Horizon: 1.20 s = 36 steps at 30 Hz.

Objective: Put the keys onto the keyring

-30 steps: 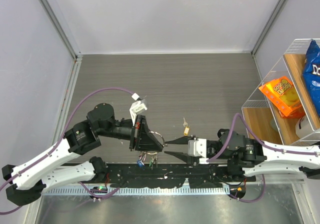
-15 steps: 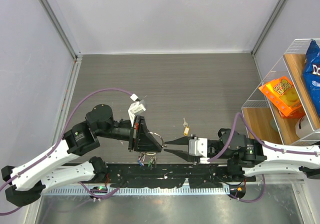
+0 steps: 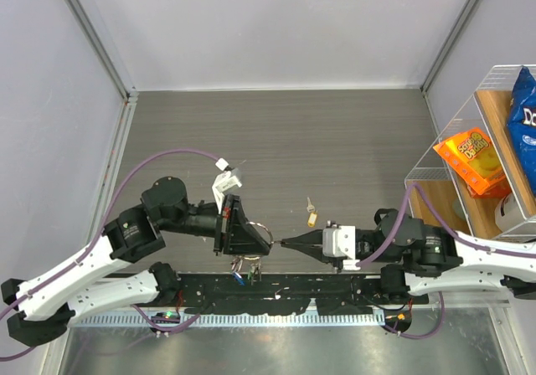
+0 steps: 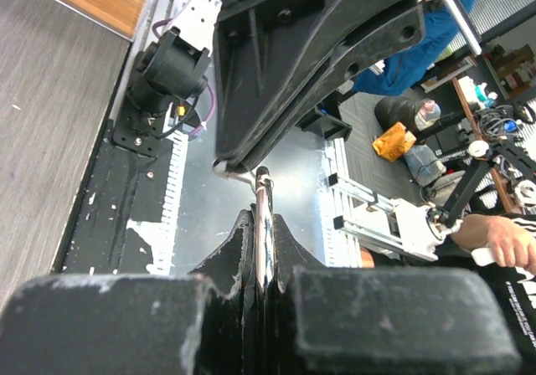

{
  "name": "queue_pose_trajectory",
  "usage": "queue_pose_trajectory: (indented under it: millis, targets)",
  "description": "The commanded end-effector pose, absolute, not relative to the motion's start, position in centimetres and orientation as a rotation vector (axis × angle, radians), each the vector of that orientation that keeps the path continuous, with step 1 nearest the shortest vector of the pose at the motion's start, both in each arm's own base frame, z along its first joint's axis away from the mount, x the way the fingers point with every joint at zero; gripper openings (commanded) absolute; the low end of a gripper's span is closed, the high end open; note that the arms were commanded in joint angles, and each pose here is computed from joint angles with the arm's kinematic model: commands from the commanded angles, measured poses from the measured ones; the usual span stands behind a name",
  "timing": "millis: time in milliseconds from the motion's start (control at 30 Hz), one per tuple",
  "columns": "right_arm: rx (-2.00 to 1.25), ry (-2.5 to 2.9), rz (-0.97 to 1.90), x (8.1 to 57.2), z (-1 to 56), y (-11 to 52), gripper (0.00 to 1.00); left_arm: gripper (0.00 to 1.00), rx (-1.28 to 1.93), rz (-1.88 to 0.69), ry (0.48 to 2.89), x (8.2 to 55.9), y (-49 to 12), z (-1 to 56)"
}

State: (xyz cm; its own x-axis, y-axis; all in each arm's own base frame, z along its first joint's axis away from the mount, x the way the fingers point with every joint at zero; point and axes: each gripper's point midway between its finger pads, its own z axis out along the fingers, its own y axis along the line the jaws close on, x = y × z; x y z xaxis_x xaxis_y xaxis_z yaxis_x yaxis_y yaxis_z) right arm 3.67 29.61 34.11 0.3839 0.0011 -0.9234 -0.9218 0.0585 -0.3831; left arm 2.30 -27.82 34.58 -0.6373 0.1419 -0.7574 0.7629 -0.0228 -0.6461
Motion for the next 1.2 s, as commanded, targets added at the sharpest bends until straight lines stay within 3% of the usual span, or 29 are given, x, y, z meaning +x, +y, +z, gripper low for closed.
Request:
queue_pose_trajectory:
  millis: [0, 200, 633, 1167]
  targets:
    - [-1.348, 0.946, 0.957, 2.2, 37.4, 27.6, 0.06, 0.05, 0.945, -1.61, 1.755, 2.9, -26.9, 34.7]
    - [-1.455, 1.148, 0.992, 1.4, 37.5, 26.8, 0.06, 0.29, 0.946, -1.368, 1.816, 5.0, -25.6, 31.9]
    - [-1.495, 1.286, 0.949, 2.0, 37.0, 29.0, 0.06, 0.31, 0.932, -1.327, 1.708, 5.3, -24.4, 32.2]
    - [-1.255, 1.704, 0.792, 5.8, 37.9, 32.5, 0.06, 0.6, 0.937, -1.345, 1.443, 5.5, -24.8, 36.1]
